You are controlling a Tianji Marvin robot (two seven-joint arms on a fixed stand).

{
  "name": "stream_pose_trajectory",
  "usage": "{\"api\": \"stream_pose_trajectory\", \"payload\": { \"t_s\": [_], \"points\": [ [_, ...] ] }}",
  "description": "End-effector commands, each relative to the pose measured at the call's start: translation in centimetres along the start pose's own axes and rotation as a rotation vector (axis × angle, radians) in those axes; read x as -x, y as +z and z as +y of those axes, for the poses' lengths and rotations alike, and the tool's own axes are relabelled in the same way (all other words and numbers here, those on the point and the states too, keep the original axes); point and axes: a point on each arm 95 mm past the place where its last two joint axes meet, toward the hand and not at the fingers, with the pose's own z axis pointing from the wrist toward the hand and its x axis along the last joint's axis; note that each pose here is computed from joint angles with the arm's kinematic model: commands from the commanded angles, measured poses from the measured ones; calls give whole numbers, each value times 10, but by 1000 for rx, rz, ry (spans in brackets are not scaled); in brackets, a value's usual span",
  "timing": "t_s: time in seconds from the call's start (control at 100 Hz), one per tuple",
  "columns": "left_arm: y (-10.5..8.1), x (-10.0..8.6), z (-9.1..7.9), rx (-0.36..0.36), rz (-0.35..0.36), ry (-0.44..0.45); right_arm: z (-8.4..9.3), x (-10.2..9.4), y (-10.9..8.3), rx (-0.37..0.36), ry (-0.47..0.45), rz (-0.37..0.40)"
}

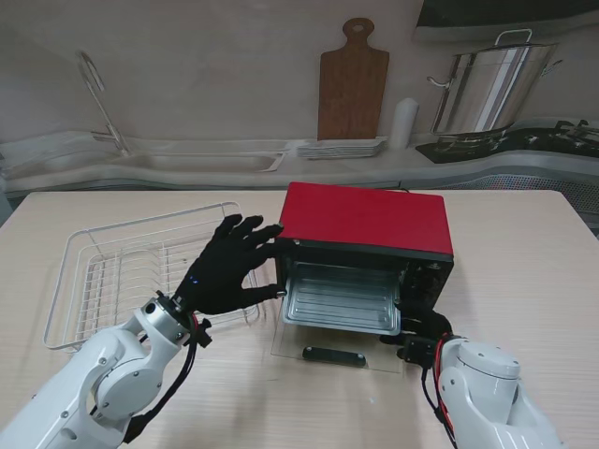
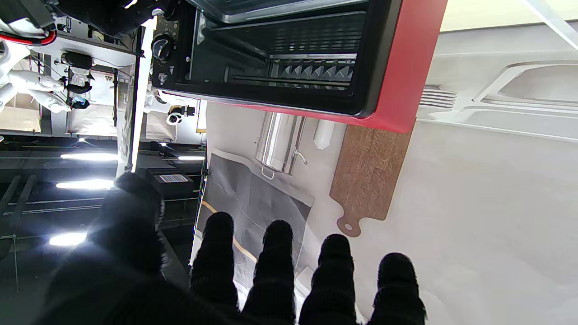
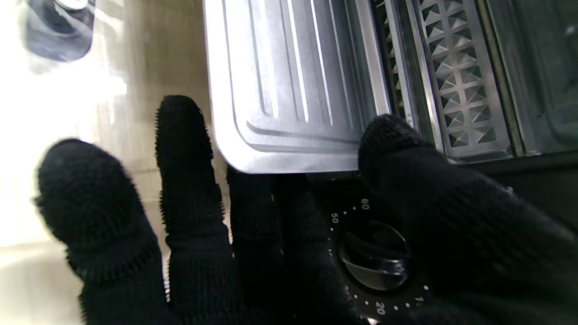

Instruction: Slide the trays into the oven

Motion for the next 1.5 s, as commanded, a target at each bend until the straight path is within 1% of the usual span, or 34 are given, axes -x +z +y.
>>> {"api": "stream_pose_trajectory", "payload": {
  "t_s": [0.0,0.55,0.73,0.99,1.2,1.39,1.49],
  "points": [
    [1,-5,1,6,4,-9,3,17,0,-2,-3,-33],
    [-1,-6,0,1,3,-7,11,11,-20,16,-26,67],
    [-1,-7,0,1,4,-7,16,9,-27,37,-29,100],
    [-2,-7,-1,0,9,-5,26,10,-39,59,-10,141],
    [-3,-7,0,4,12,-9,35,12,-51,98,-38,212],
    [-3,-7,-1,-5,12,-13,38,11,-62,122,-98,297],
    [-4,-8,-1,-6,11,-11,37,12,-68,124,-140,355]
  ]
}}
